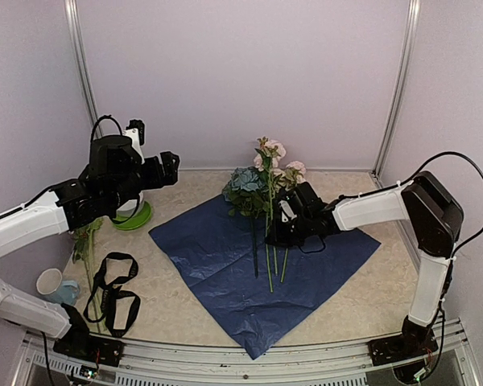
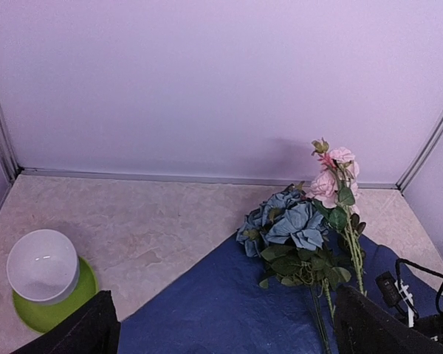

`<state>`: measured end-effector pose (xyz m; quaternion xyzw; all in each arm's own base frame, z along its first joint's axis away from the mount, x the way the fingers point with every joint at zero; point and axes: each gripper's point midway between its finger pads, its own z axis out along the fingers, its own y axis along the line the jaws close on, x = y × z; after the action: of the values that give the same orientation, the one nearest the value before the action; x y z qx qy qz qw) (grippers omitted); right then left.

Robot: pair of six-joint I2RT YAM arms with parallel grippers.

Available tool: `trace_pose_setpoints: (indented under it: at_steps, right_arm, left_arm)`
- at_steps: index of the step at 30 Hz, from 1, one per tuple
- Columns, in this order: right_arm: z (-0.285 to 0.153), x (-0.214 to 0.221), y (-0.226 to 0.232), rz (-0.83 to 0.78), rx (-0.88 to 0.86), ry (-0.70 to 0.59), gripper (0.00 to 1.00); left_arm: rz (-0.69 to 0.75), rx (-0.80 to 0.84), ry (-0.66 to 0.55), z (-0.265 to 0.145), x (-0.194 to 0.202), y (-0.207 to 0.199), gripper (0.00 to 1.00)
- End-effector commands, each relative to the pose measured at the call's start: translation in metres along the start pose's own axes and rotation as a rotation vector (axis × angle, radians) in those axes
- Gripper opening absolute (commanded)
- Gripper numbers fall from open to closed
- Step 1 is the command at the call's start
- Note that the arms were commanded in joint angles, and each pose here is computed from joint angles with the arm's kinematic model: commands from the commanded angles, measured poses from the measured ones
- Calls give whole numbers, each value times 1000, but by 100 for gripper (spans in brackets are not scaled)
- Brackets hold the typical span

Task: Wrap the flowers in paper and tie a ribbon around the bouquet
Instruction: Place the fake flower on the flattened wrapping paper.

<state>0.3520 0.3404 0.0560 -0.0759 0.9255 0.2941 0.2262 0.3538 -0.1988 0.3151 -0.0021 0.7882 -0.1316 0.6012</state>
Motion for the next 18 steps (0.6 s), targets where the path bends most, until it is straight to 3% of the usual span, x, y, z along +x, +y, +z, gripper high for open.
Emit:
trace_pose_setpoints:
  at_steps: [1,5,8,13,18]
  right_arm:
    - [1,-1,-7,7,29,4,17]
    - [-3,-6,-11,-17,78,3,37]
    - [-9,-9,-14,-37,113,-3,41]
    - [-22,-16,-18,-94,176,-13,45]
    - [-36,-24,-23,-154,243,-18,48]
  left_arm:
    - [5,-61,-24,-6,-12,20,99]
    - [4,-98,-7,-4,-9,33,99]
    - [-29,-221,69,4,11,71,99]
    - [-148,-486,307,11,73,171,99]
    - [-216,-618,400,3,111,239,99]
